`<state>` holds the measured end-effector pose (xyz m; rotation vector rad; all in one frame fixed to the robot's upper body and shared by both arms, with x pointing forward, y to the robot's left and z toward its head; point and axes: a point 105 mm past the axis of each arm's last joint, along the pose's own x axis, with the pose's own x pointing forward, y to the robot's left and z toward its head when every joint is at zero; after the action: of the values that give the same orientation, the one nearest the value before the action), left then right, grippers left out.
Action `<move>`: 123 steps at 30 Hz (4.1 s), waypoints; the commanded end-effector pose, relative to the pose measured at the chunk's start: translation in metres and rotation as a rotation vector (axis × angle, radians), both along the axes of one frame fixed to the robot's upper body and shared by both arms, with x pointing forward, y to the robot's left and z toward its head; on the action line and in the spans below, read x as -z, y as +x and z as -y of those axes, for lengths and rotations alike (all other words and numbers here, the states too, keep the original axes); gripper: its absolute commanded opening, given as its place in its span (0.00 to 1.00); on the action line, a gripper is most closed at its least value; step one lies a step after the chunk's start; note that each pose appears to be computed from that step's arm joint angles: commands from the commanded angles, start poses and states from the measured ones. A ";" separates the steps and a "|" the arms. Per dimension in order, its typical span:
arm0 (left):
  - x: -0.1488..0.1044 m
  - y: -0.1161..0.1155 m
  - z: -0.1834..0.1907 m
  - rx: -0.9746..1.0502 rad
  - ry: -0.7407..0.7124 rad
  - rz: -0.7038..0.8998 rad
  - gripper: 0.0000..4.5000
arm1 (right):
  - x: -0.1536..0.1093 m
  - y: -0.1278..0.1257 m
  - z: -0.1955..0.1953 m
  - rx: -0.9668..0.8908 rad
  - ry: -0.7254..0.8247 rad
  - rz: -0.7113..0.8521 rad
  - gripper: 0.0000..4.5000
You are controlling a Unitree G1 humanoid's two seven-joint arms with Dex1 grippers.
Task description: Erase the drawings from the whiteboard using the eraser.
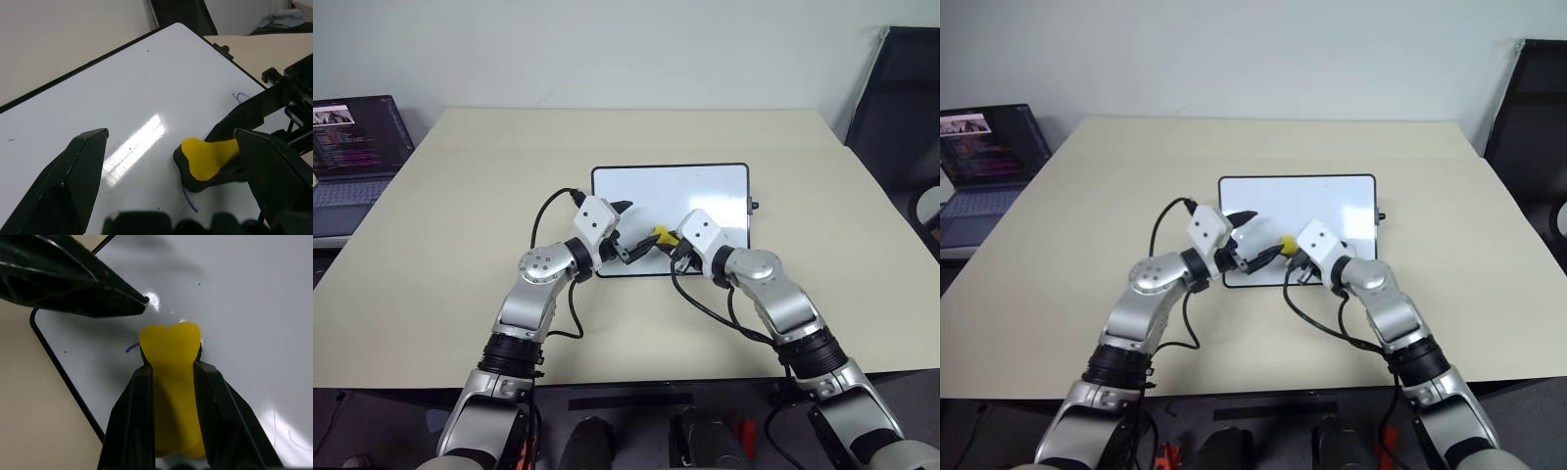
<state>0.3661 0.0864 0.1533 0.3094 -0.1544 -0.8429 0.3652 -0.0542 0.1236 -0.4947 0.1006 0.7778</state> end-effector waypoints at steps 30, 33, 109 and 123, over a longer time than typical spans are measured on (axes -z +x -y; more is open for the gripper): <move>0.026 -0.057 0.037 0.123 0.000 -0.097 1.00 | -0.067 -0.038 0.098 0.426 0.228 0.168 0.19; 0.029 -0.055 0.041 0.126 0.005 -0.106 1.00 | -0.060 -0.034 0.104 0.461 0.227 0.161 0.19; 0.045 -0.069 -0.021 -0.362 -0.011 -0.118 1.00 | -0.036 -0.008 0.002 0.090 0.123 0.245 0.19; 0.037 -0.067 -0.030 -0.406 -0.017 -0.101 1.00 | 0.019 -0.021 -0.018 0.021 -0.117 0.109 0.19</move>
<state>0.3000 0.1185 0.0987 0.2617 0.0644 -0.4605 0.3486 -0.0364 0.1142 -0.6295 0.0067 0.6994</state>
